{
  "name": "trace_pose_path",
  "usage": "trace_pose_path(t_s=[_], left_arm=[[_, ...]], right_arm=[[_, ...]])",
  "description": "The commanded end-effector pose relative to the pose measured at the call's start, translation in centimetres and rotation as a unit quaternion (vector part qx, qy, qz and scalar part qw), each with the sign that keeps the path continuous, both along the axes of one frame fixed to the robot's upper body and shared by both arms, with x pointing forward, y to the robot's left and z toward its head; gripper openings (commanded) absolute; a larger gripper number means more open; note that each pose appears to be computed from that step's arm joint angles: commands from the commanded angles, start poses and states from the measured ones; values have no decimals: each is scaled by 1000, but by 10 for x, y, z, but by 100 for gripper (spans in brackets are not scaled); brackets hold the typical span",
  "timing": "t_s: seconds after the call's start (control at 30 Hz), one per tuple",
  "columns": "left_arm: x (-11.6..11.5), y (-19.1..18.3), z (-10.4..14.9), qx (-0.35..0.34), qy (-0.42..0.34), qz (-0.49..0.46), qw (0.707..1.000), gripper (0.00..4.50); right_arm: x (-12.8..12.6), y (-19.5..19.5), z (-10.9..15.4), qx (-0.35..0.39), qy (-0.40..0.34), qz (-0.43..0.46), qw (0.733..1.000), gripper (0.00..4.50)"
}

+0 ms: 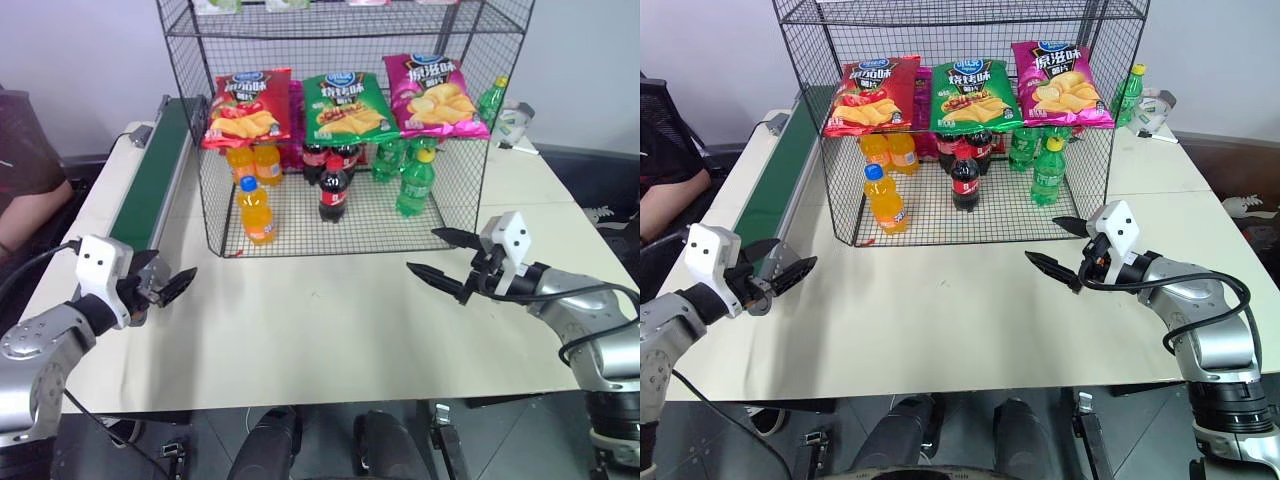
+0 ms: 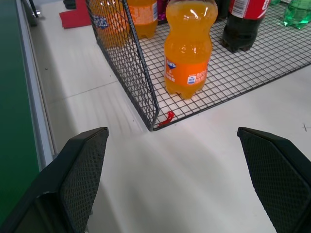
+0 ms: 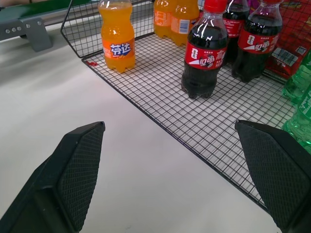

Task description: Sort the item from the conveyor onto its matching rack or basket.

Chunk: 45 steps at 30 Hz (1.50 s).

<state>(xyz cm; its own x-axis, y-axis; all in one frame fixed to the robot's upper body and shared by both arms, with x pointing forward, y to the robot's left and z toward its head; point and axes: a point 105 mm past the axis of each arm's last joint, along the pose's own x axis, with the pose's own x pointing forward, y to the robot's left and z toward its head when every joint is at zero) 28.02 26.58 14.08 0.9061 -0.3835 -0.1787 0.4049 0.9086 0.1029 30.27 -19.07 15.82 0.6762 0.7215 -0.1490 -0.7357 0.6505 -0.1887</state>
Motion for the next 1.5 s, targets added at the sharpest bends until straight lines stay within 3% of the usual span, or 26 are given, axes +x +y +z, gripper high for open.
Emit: trace_pose_path(t_s=[0.03, 0.47, 1.07, 1.5], left_arm=[[-3, 0, 16, 19, -28, -11, 999, 444], [1, 2, 9, 6, -26, 7, 1000, 444], [-1, 7, -8, 1, -25, 21, 999, 444], [-2, 7, -12, -5, -27, 24, 999, 444]], right_arm=[[-1, 5, 9, 0, -23, 10, 1000, 450], [2, 7, 9, 6, -29, 2, 1000, 450], [9, -15, -6, -4, -30, -78, 996, 450], [11, -1, 5, 36, -90, -74, 993, 450]])
